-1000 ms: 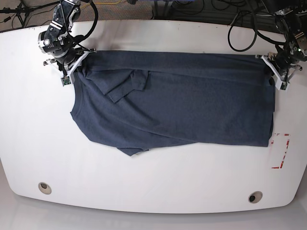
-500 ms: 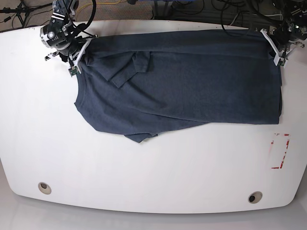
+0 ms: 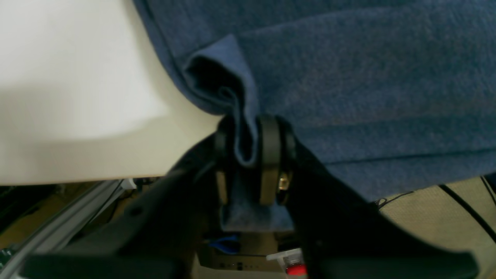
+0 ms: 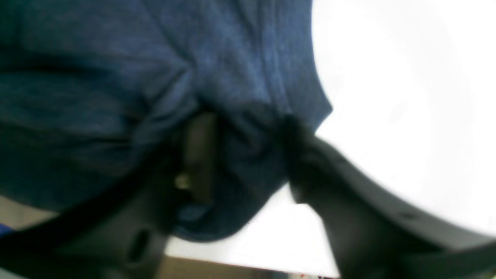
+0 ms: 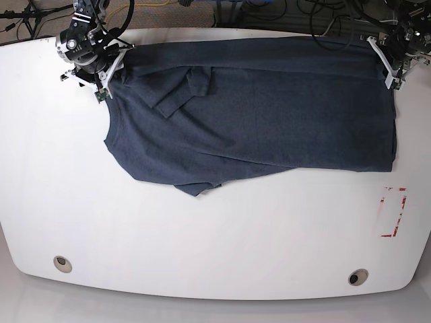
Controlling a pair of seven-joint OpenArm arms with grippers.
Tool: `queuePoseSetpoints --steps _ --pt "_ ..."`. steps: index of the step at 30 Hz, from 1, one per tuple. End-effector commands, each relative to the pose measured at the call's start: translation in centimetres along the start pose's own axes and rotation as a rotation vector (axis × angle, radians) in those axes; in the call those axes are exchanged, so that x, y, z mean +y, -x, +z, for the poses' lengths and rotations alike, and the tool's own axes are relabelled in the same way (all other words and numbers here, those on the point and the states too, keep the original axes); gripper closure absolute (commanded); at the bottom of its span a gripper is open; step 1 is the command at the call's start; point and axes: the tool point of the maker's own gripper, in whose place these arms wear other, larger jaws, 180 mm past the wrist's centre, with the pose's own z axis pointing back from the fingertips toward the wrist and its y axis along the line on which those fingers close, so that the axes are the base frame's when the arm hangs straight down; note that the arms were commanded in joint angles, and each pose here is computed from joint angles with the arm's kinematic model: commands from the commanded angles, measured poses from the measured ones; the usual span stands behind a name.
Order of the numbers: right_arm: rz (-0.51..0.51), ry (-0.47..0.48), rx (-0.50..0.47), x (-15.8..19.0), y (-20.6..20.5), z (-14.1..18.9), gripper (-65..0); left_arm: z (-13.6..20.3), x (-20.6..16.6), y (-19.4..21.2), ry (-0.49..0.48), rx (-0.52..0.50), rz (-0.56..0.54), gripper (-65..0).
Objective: Fold the T-shirt properly
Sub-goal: 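Open the right gripper and move it inward along the shirt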
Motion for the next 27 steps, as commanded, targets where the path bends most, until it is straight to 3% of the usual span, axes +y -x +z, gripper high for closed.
queuePoseSetpoints --steps 1,6,13,20,27 --pt "0.015 0.025 0.018 -0.4 0.4 0.7 -34.6 0.6 1.0 -1.5 -0.032 -0.038 -0.019 -13.1" --pt "0.029 0.046 -0.026 -0.6 -0.7 1.9 -37.9 0.9 1.7 -2.8 -0.048 -0.066 -0.032 -23.6" --pt "0.031 0.084 -0.110 -1.8 -4.1 2.5 -37.6 2.5 2.2 -5.7 -0.091 -0.147 -0.067 -36.7" --pt "0.016 0.083 -0.200 -2.3 -7.4 2.7 -37.4 3.2 2.8 -8.0 -0.119 -0.191 -0.069 -36.8" --pt "-0.049 -0.053 -0.301 -0.6 -10.8 3.2 -37.4 3.8 4.1 -10.1 -0.156 -0.193 -0.045 -36.7"
